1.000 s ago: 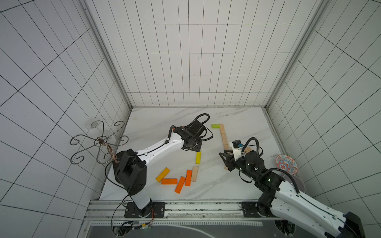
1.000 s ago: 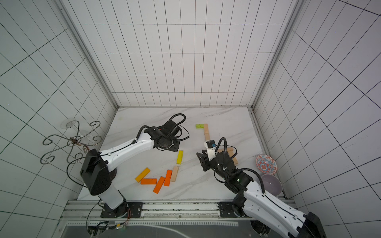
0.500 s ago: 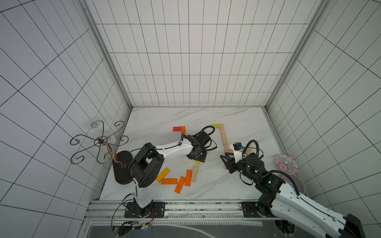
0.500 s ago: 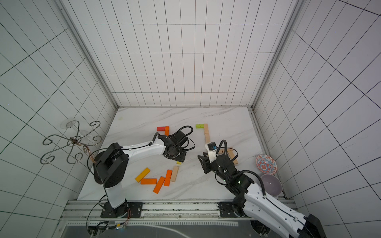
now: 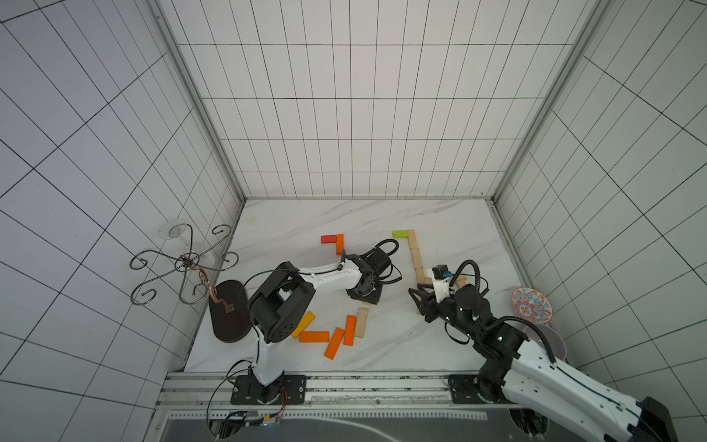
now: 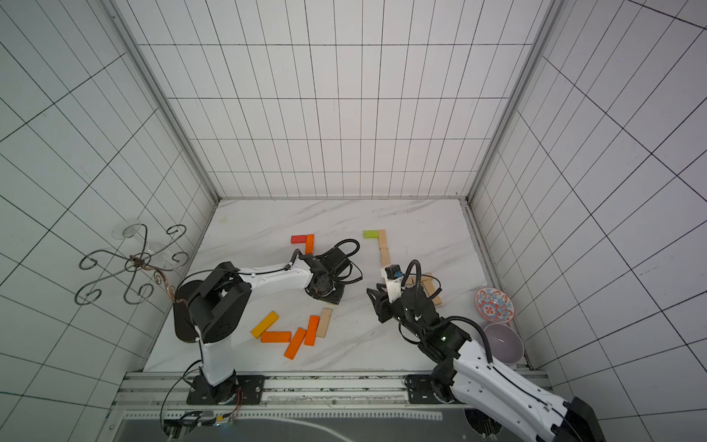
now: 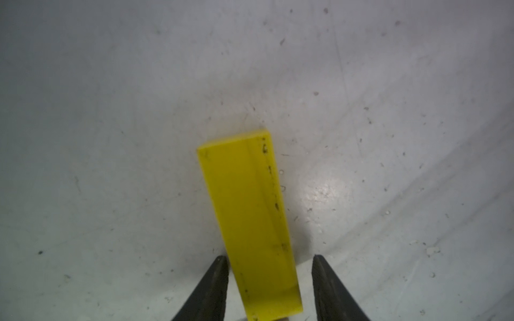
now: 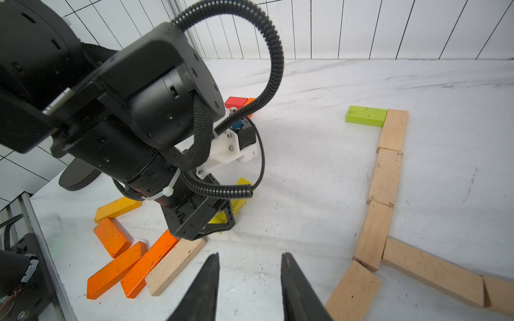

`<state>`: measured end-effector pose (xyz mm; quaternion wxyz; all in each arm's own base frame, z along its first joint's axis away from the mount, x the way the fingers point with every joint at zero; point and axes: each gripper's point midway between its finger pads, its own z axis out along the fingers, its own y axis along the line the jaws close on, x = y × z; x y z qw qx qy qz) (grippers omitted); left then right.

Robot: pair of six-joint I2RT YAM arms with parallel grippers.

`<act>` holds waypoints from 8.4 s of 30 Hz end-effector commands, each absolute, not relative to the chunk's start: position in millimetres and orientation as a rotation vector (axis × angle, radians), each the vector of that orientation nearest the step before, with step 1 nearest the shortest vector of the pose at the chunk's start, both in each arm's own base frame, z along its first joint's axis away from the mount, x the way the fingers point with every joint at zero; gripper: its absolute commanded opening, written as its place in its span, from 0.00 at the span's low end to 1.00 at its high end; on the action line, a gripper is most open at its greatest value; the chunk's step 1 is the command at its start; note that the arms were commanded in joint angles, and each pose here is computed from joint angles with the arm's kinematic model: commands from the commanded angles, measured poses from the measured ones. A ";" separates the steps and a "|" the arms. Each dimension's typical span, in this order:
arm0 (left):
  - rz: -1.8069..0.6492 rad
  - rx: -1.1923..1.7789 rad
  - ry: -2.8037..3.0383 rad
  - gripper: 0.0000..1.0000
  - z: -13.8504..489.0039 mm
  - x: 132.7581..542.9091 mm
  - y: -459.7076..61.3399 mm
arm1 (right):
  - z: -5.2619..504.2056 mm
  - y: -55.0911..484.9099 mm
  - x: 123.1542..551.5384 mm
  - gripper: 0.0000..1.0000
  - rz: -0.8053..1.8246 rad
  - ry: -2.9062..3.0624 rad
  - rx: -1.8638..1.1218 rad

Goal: Assemble a giraffe with building blocks
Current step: Move the building block to the center of the board, then assemble the building block at the center of the board, then pick up the building block from the center of the board, then assemble the building block at the center of the board.

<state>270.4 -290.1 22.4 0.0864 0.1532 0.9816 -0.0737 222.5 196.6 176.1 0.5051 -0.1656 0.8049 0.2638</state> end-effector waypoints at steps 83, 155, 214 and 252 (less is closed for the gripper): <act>-0.076 -0.077 3.004 0.36 -8.9 396.4 -179.0 | 143.5 203.8 228.2 0.38 0.612 1.988 -0.446; -0.321 0.135 2.700 0.58 151.0 279.8 -187.0 | 167.1 212.4 232.2 0.39 0.622 1.963 -0.476; -0.183 0.387 2.940 0.23 16.7 208.1 -266.4 | 144.3 218.0 221.9 0.39 0.655 1.976 -0.470; -0.102 0.050 2.903 0.30 26.3 307.3 -188.0 | 141.7 213.8 220.5 0.39 0.645 1.981 -0.463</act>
